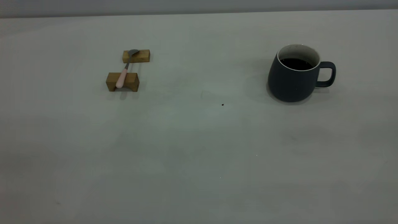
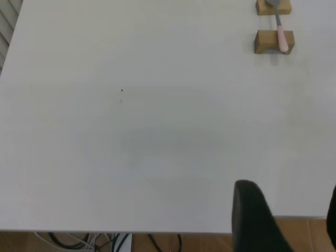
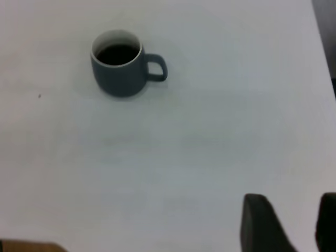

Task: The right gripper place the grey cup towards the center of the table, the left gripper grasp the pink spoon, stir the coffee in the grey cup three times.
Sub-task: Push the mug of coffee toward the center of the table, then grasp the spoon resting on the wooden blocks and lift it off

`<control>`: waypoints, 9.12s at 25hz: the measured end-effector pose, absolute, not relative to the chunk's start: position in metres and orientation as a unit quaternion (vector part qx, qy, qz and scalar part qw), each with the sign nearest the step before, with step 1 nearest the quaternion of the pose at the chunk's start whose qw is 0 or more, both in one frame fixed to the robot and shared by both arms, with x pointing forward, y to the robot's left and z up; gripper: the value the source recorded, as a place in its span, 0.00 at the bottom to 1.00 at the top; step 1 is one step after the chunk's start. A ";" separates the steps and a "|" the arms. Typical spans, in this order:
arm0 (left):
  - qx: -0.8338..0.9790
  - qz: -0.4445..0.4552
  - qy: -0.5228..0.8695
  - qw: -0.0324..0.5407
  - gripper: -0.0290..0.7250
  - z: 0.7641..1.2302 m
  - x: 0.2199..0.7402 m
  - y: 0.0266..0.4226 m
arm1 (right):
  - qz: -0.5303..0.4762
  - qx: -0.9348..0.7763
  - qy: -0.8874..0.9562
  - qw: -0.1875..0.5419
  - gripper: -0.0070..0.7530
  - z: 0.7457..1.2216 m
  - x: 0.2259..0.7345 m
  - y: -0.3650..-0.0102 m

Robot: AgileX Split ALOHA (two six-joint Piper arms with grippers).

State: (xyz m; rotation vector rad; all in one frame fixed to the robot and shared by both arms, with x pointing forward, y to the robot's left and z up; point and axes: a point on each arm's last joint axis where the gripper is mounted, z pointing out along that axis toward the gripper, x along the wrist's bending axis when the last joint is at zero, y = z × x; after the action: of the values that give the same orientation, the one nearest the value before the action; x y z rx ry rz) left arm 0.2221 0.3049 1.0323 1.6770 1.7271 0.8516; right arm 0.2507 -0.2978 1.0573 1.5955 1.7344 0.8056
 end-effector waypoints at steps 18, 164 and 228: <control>0.629 0.319 0.647 0.290 0.59 1.032 0.222 0.305 | 0.149 0.518 0.817 0.204 0.96 1.036 0.468 -0.294; 0.629 0.319 0.647 0.290 0.59 1.032 0.222 0.305 | 0.333 0.557 0.696 0.308 0.92 1.046 0.234 -0.291; 0.720 0.126 0.668 0.144 0.83 0.947 0.625 0.238 | 0.345 0.555 0.688 0.316 0.32 1.038 0.236 -0.290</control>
State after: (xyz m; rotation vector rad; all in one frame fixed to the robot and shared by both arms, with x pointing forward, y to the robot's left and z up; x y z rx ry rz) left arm 0.6252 0.2380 0.9475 2.0742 1.9242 0.3633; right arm 0.2358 -0.2903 1.0384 1.4615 1.8125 0.9080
